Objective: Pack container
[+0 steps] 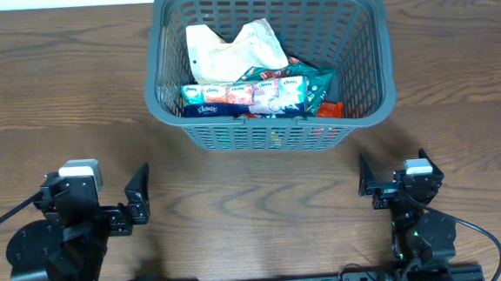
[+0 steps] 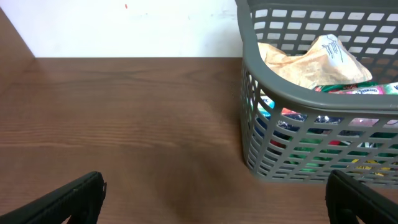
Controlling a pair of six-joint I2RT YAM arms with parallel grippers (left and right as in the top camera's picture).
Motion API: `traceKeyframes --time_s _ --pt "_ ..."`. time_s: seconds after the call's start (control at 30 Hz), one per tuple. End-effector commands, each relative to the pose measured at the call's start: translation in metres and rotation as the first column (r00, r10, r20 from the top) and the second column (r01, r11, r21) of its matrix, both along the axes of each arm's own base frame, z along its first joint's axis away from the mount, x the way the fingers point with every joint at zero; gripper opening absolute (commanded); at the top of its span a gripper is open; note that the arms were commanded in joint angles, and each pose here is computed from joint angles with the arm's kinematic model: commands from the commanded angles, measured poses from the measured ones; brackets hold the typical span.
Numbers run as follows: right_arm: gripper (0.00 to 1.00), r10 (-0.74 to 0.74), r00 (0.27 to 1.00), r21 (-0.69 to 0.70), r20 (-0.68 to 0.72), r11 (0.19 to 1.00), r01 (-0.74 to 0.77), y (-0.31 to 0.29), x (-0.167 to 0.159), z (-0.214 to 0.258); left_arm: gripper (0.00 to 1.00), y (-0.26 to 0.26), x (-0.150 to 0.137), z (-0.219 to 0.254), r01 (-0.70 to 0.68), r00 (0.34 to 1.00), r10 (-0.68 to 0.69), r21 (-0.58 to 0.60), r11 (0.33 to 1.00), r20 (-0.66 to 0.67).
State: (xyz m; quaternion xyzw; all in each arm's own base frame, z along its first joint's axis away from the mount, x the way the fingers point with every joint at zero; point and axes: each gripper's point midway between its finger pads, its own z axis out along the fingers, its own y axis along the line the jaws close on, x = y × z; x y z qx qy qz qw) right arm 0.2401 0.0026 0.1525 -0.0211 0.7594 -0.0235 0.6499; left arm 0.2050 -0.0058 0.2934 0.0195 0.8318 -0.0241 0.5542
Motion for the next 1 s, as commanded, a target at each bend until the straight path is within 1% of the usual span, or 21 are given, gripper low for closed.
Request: traceKeyframes --time_s 0.0,0.27,0.37,0.47,0.53,0.63,0.73,0.8,0.97 --pt "0.99 -0.016 1.0 0.014 0.004 1.0 0.016 -0.003 0.0 0.0 0.99 -0.004 -0.001 0.001 0.026 1.0 -0.026 0.011 1.0 0.009" --pt "0.99 -0.016 1.0 0.014 0.004 1.0 0.016 -0.003 0.0 0.0 0.99 -0.004 -0.001 0.001 0.026 1.0 -0.026 0.011 1.0 0.009" --pt "0.99 -0.016 1.0 0.014 0.004 1.0 0.016 -0.003 0.0 0.0 0.99 0.0 -0.003 -0.001 0.009 1.0 -0.009 0.032 0.999 -0.001" --pt "0.99 -0.016 1.0 0.014 0.004 1.0 0.016 -0.003 0.0 0.0 0.99 -0.014 -0.014 -0.008 0.081 0.997 -0.08 0.017 0.997 -0.014" --pt "0.99 -0.016 1.0 0.014 0.004 1.0 0.016 -0.003 0.0 0.0 0.99 -0.025 -0.021 -0.011 0.138 0.99 -0.139 0.021 0.99 0.004" --pt "0.99 -0.016 1.0 0.014 0.004 1.0 0.016 -0.003 0.0 0.0 0.99 -0.037 -0.025 -0.021 0.233 0.97 -0.24 0.117 0.965 0.047" --pt "0.99 -0.016 1.0 0.014 0.004 1.0 0.016 -0.003 0.0 0.0 0.99 -0.045 -0.023 -0.035 0.294 0.942 -0.322 0.227 0.929 0.098" --pt "0.99 -0.016 1.0 0.014 0.004 1.0 0.016 -0.003 0.0 0.0 0.99 -0.049 -0.02 -0.047 0.31 0.929 -0.349 0.258 0.915 0.122" --pt "0.99 -0.016 1.0 0.014 0.004 1.0 0.016 -0.003 0.0 0.0 0.99 -0.054 -0.011 -0.075 0.317 0.911 -0.374 0.285 0.905 0.173"
